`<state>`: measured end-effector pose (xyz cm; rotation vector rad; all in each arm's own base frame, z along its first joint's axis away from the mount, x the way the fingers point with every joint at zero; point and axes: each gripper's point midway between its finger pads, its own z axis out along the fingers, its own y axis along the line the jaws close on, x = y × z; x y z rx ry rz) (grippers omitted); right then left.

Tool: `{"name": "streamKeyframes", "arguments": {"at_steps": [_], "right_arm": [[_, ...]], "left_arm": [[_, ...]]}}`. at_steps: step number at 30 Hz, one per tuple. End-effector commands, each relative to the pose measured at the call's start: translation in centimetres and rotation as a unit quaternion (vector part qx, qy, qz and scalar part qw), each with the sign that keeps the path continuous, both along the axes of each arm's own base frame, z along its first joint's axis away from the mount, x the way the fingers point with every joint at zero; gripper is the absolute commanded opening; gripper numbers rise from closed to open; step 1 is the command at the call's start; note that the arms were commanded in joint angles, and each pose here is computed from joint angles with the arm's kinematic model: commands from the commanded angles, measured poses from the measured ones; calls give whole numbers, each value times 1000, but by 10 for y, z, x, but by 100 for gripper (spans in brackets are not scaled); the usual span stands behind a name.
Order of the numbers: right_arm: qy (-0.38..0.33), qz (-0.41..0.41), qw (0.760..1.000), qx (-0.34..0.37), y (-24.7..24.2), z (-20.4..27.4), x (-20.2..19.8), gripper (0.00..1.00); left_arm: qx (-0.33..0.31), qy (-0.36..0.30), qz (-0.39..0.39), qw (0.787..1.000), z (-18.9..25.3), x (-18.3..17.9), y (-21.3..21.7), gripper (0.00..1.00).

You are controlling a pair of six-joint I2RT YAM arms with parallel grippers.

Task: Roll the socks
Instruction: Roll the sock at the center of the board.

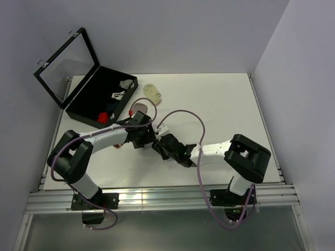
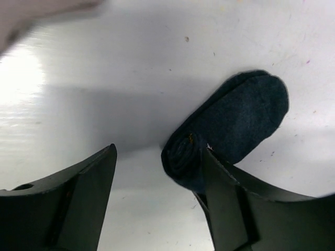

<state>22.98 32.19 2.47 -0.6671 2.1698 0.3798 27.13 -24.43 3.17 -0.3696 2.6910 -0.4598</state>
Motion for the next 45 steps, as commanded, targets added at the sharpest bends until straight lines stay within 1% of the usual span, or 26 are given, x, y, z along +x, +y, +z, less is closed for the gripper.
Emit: {"name": "streamKeyframes", "arguments": {"at_steps": [1, 3, 5, 6, 7, 9, 10, 11, 12, 13, 14, 16, 17, 22, 26, 31, 35, 36, 38, 41, 42, 43, 44, 45], "right_arm": [[131, 45, 990, 21, -11, -26, -40, 0], [167, 71, 982, 59, -3, -18, -48, 0], [187, 66, 975, 98, -1, -8, -41, 0], [200, 68, 971, 113, -1, -5, -40, 0], [220, 73, 964, 133, -1, -1, -39, 0], [247, 70, 953, 159, 2, 2, -36, 0], [269, 85, 943, 176, 5, 6, -40, 0], [286, 71, 936, 193, 4, 4, -34, 0], [297, 69, 930, 205, 5, 6, -31, 0], [325, 76, 916, 222, 7, 9, -36, 0], [336, 66, 910, 232, 5, 3, -29, 0], [355, 61, 898, 253, 5, 3, -27, 0], [371, 61, 887, 269, 6, 3, -27, 0], [412, 25, 862, 293, -1, -7, -17, 0], [428, 13, 858, 283, -3, -16, -13, 0], [442, 6, 849, 288, -1, -20, -11, 0], [442, 6, 849, 289, -1, -19, -9, 0], [441, 6, 849, 290, 0, -19, -8, 0], [429, 7, 857, 284, -2, -18, -6, 0], [400, 7, 875, 273, -5, -11, -1, 7], [392, 7, 880, 269, -6, -8, 1, 17], [368, 15, 891, 264, -8, -1, 6, 21], [356, 1, 900, 251, -12, -2, 10, 26], [335, 10, 912, 237, -13, -1, 11, 33]], "left_arm": [[-5, -31, 39, 999, 28, 11, 18, 72], [-11, -31, 65, 997, 29, 13, 29, 75], [-28, -39, 87, 995, 37, 17, 38, 76], [-28, -37, 92, 995, 32, 12, 44, 76], [-45, -51, 96, 993, 42, 15, 45, 76], [-56, -58, 88, 993, 41, 11, 46, 76], [-76, -71, 80, 991, 49, 12, 40, 76], [-85, -74, 72, 991, 50, 9, 38, 76], [-87, -73, 72, 991, 47, 5, 39, 76], [-99, -74, 64, 990, 49, 4, 35, 76], [-101, -74, 62, 990, 47, 2, 35, 76], [-105, -67, 55, 991, 42, -4, 32, 77], [-110, -67, 48, 991, 42, -6, 28, 77], [-116, -48, 28, 992, 30, -16, 12, 77], [-119, -39, 28, 992, 22, -19, 4, 75], [-97, -15, 37, 995, 2, -19, 6, 70], [-83, 6, 38, 996, -12, -21, 7, 65], [-77, 15, 38, 996, -18, -23, 7, 62], [-68, 24, 34, 997, -23, -24, 8, 60], [-52, 27, 26, 998, -24, -21, 8, 55], [-45, 30, 25, 998, -27, -21, 9, 54], [-38, 29, 19, 999, -27, -20, 10, 52], [-34, 28, 17, 999, -25, -18, 9, 51], [-28, 30, 14, 999, -27, -17, 9, 49]]}}
